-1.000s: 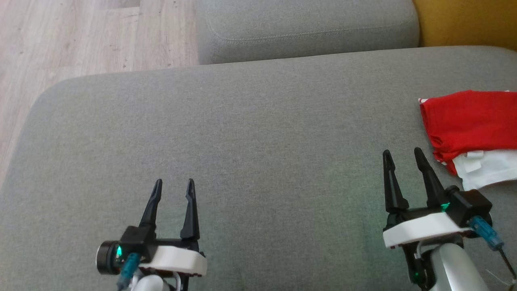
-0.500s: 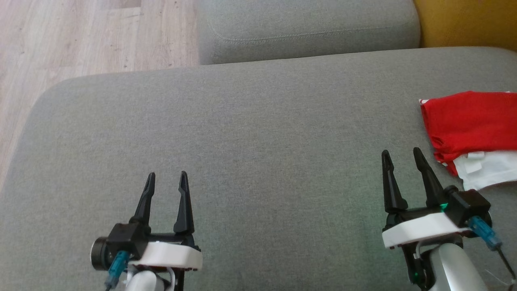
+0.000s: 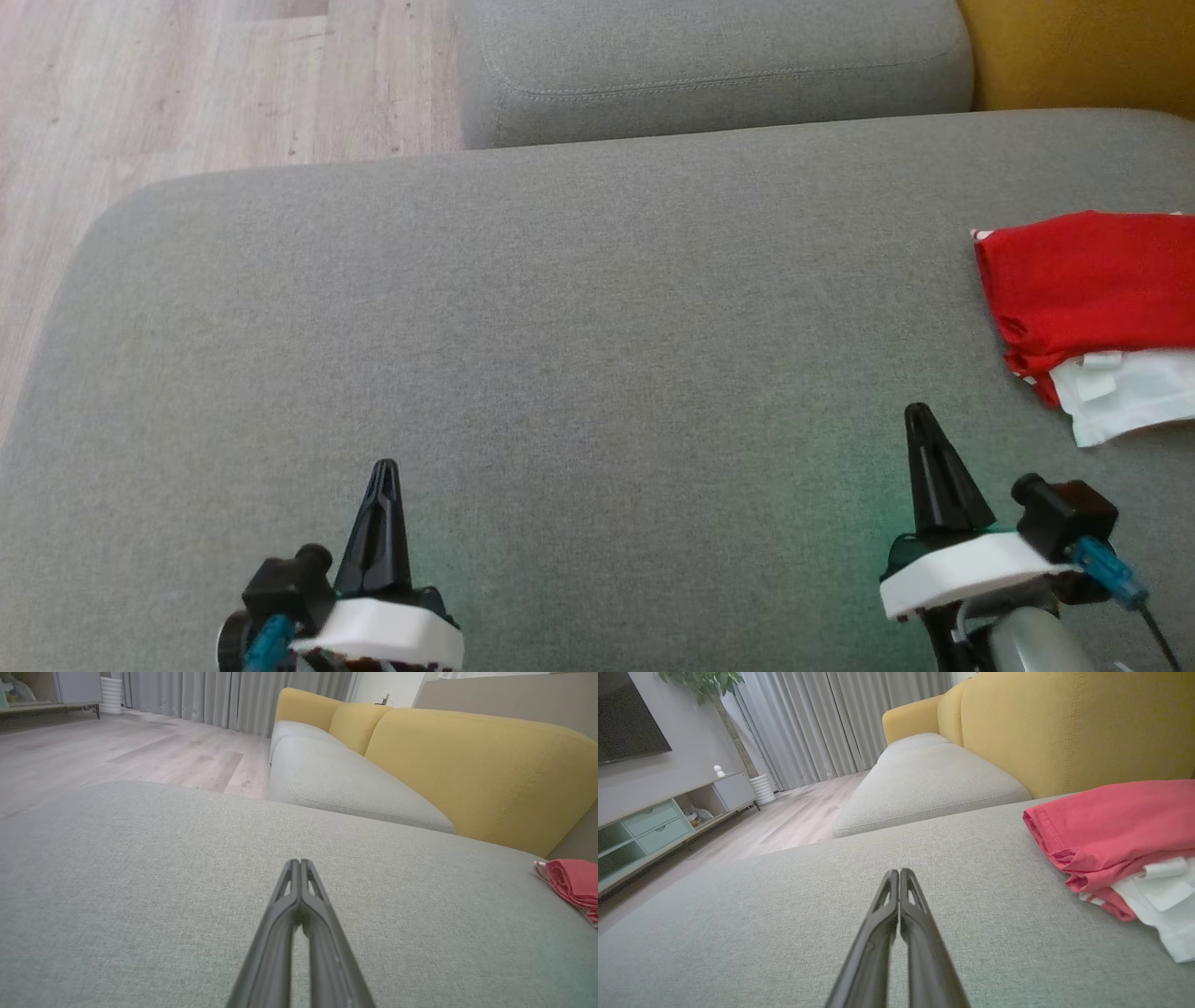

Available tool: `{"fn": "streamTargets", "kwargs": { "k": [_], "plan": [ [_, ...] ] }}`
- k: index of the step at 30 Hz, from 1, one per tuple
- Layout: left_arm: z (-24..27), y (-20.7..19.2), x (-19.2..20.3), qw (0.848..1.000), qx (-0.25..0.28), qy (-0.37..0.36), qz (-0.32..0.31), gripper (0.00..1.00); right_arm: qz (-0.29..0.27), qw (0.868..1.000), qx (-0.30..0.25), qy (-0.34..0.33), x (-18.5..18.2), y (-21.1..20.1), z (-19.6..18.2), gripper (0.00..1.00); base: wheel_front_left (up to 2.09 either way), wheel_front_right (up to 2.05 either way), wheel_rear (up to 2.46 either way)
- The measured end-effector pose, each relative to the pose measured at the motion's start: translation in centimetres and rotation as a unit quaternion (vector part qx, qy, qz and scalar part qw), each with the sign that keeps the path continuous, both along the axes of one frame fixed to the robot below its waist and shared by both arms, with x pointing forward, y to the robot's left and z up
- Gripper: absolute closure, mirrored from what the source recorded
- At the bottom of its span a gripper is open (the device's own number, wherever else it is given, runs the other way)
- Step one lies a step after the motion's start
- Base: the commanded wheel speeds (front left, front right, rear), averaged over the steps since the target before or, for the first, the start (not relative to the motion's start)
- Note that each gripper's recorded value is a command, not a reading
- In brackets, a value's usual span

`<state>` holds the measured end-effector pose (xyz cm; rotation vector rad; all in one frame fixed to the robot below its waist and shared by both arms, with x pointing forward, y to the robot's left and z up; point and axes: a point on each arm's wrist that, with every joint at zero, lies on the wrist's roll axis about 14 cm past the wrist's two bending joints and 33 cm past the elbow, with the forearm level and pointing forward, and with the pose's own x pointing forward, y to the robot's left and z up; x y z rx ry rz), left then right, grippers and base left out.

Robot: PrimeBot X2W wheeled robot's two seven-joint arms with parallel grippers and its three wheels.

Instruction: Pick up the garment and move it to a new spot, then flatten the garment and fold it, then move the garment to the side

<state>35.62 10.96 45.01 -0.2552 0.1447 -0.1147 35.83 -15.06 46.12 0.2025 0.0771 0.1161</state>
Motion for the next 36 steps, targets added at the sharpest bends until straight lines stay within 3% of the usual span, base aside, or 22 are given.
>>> {"fn": "streamTargets", "kwargs": {
  "k": [18,36],
  "plan": [
    [-0.5,1.2,0.1,0.995,-0.092,0.034,0.03,1.0,-0.035,0.994,0.099,0.022,0.2,-1.1,-0.2,1.0,0.0,0.0,0.0],
    [-0.7,2.5,0.4,0.978,-0.19,0.061,0.06,1.0,-0.066,0.976,0.203,0.038,0.4,-2.1,-0.2,1.0,0.0,0.0,0.0]
  ]
}}
